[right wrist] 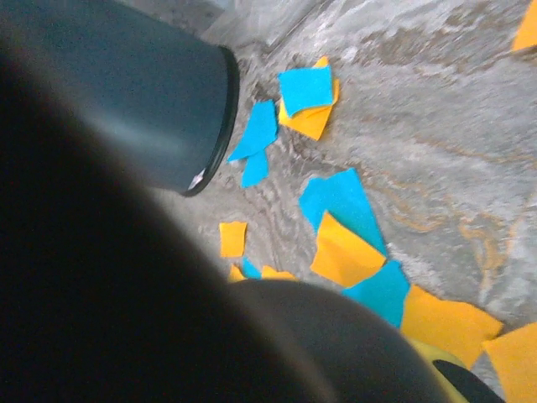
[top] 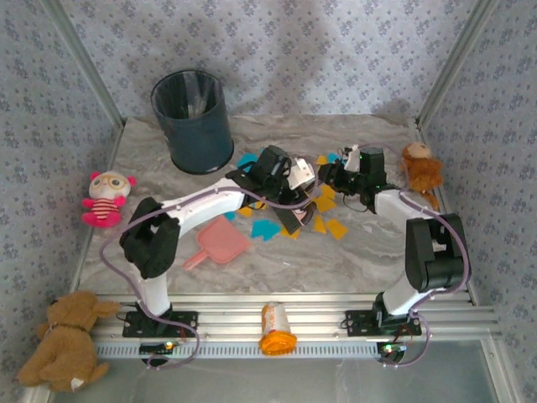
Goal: Sweep away the paper scraps from the table
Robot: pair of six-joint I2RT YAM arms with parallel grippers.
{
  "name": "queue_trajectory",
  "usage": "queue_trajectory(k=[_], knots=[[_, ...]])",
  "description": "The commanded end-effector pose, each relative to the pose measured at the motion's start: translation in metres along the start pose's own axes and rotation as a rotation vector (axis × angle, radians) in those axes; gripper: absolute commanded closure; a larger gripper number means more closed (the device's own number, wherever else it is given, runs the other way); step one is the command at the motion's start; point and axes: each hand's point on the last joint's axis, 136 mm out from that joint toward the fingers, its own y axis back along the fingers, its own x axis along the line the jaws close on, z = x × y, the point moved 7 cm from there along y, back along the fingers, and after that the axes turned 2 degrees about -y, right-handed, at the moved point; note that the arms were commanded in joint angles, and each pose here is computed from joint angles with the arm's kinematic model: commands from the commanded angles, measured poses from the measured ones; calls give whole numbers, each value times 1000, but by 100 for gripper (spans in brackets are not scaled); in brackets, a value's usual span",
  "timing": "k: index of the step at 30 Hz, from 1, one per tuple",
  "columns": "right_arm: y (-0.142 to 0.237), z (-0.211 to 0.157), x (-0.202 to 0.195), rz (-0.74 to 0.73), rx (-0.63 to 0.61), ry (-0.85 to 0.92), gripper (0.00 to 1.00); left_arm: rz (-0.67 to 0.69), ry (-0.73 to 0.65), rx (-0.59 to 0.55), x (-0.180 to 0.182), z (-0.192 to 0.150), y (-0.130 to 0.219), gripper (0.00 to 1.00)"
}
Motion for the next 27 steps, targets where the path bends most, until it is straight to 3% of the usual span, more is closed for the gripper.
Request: queue_trajectory(k=[1, 7, 13, 27], knots=[[24, 18, 13, 14, -121, -3, 95, 19, -82, 19, -7, 5, 33, 45], [49, 25, 10, -50, -190, -18, 98, 15, -49, 229, -21, -30, 68, 49], [77, 30, 9, -102, -237, -21, 100, 36, 147, 430, -35, -66, 95, 53], [106, 27, 1, -128, -249, -79, 100, -15, 228, 682, -84, -119, 106, 58]])
